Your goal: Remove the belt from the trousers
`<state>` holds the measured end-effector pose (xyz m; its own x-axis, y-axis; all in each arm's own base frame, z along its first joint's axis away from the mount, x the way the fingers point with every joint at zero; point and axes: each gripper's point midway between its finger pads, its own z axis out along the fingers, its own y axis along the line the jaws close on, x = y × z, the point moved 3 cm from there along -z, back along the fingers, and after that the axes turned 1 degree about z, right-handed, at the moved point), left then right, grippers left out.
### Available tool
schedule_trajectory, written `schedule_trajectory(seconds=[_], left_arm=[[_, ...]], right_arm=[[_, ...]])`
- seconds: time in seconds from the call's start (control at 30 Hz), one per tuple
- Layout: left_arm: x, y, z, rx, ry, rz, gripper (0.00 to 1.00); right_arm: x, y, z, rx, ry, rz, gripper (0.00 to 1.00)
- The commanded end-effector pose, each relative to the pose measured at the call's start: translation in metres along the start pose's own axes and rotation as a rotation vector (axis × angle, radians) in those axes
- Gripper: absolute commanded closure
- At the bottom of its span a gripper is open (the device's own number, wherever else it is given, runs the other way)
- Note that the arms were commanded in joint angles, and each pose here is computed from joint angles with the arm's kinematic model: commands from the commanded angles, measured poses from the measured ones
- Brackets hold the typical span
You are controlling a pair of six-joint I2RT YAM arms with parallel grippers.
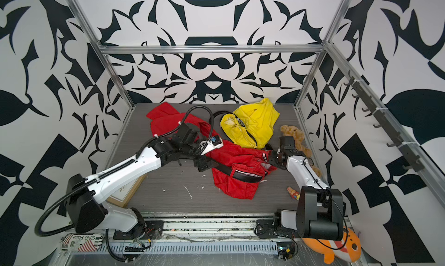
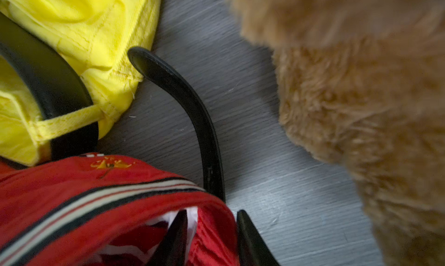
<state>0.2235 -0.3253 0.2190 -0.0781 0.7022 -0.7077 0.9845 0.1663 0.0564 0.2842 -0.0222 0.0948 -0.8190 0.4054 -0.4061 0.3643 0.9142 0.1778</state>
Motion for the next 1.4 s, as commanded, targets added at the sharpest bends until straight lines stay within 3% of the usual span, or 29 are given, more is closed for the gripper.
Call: schedule_trajectory(seconds=[0.0,0.13,0.33,0.7,0.97,1.13,1.37], left_arm=[[-0.003,-0.015,0.022,0.122,-0.012,-0.004,0.10],[-0.013,-0.016,0.040,0.157,-0.053,0.008,0.13],[0.000,-0.011,0.070,0.174,-0.004,0.013,0.14],[0.016,-0.028,0.090,0.290,0.023,-0.041,0.38],[0.031,-0.040,0.111,0.260,0.096,-0.017,0.57],[0.040,-0.043,0.121,0.220,0.119,0.002,0.59],[0.062,-0.046,0.126,0.194,0.224,0.040,0.54]], right_arm=[[-0.002,0.004,-0.003,-0.022,-0.013,-0.007,0.63],[-0.002,0.004,-0.002,-0.027,-0.010,-0.012,0.63],[-0.002,0.005,-0.003,-0.033,-0.014,-0.016,0.62],[-0.003,0.007,-0.003,-0.043,-0.016,-0.016,0.62],[-0.001,0.008,-0.002,-0.052,-0.013,-0.014,0.62],[-0.002,0.008,-0.004,-0.056,-0.017,-0.014,0.62],[-0.003,0.009,-0.007,-0.058,-0.022,-0.015,0.62]])
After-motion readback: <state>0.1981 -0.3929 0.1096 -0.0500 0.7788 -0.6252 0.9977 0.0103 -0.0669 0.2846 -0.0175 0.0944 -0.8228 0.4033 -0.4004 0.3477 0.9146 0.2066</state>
